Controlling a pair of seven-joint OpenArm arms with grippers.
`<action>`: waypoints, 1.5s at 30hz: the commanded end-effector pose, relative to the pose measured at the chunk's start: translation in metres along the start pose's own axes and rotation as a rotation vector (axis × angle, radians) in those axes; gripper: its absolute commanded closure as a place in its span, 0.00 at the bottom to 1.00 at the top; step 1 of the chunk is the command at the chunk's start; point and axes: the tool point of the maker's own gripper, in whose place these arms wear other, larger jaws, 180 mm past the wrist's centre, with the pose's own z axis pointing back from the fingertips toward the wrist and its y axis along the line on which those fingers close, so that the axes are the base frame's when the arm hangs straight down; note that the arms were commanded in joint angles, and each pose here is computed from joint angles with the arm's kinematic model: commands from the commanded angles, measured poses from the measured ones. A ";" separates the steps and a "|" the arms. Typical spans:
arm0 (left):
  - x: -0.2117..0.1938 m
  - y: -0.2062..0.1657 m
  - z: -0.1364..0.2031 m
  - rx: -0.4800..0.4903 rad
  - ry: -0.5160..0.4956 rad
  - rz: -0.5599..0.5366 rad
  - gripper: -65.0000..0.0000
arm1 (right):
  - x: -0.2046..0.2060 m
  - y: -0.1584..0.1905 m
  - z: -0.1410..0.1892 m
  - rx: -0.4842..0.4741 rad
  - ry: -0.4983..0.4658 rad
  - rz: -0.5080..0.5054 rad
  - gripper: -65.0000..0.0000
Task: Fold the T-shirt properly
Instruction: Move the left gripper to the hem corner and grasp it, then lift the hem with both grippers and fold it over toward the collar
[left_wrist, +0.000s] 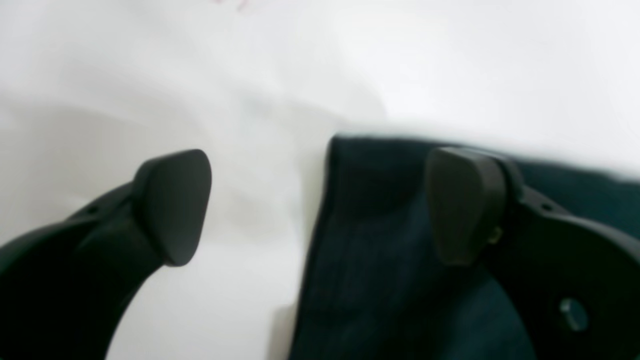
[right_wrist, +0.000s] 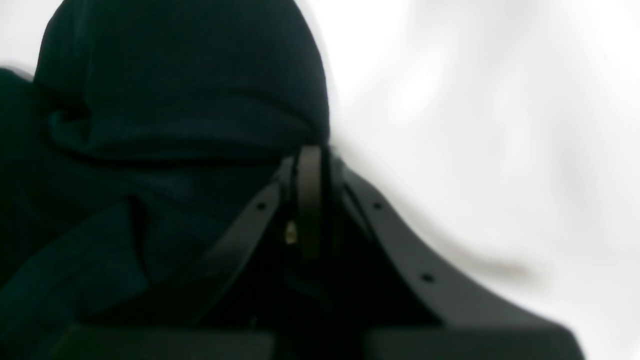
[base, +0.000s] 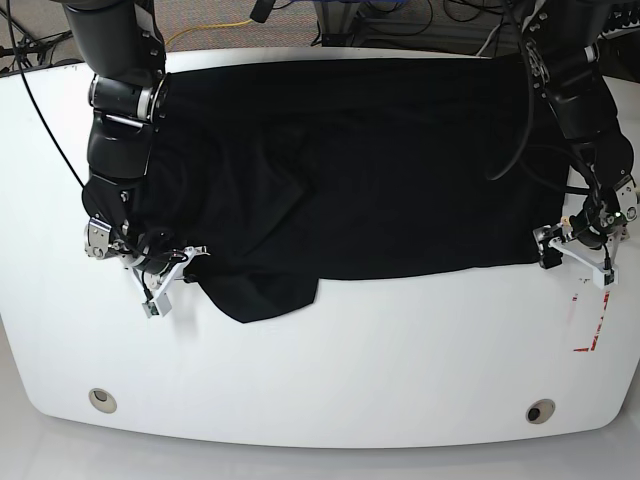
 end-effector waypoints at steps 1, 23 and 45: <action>0.018 -0.008 -0.001 -0.017 -0.049 0.014 0.00 | 0.023 -0.006 0.007 -0.011 -0.047 0.021 1.00; 0.011 -0.044 -0.011 -0.143 -0.056 -0.119 1.00 | 0.028 -0.006 0.008 -0.013 -0.055 0.025 1.00; 0.060 -0.078 0.051 -0.210 -0.195 -0.421 1.00 | 0.067 0.004 0.082 -0.182 -0.054 0.319 1.00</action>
